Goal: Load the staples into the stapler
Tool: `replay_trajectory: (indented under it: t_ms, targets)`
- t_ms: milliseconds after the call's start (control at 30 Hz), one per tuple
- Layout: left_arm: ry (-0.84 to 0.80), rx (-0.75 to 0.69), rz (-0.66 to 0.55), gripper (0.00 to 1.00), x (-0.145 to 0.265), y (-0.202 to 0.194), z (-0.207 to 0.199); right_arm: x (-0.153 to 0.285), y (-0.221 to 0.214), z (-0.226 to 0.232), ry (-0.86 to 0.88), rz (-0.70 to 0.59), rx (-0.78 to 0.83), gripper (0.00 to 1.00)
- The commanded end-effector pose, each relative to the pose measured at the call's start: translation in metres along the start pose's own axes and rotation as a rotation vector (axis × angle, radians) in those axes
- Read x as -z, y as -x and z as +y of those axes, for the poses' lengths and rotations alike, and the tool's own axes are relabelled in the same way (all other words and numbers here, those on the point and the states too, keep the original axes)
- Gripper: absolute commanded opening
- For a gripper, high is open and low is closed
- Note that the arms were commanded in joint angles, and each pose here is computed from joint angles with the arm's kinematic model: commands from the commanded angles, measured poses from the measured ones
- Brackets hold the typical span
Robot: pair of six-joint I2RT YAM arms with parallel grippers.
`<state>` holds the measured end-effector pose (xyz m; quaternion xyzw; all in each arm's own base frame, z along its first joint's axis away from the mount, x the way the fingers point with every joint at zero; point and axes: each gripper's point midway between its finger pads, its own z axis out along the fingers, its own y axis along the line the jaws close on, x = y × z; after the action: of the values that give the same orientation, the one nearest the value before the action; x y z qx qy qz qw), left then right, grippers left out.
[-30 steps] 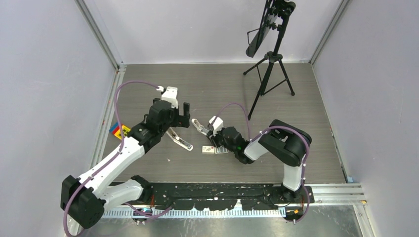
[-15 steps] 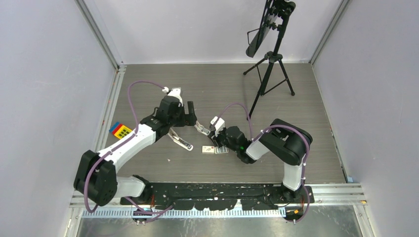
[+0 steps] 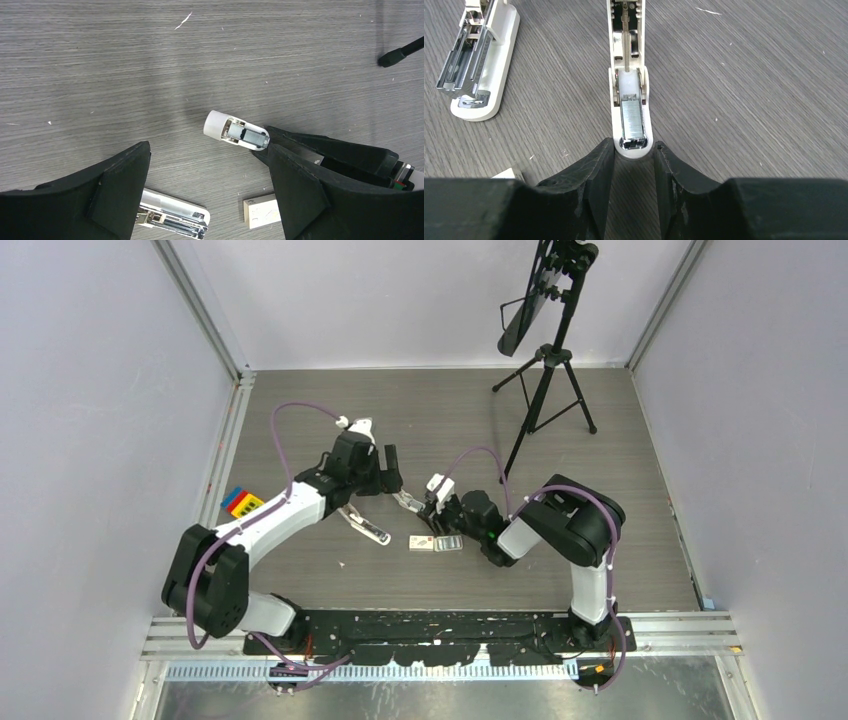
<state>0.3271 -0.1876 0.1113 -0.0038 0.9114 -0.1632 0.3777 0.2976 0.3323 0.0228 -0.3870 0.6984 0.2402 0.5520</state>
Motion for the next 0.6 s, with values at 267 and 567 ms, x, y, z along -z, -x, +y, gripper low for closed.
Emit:
replay_trajectory:
  t_ms: [267, 567]
  targets:
    - [-0.053, 0.015, -0.031, 0.83, -0.01, 0.024, -0.019, -0.012, -0.024, 0.013, 0.124, 0.083, 0.029, 0.35]
    - [-0.021, 0.036, -0.004, 0.8, -0.023, 0.015, -0.013, -0.008, -0.027, 0.015, 0.13, 0.099, 0.023, 0.2]
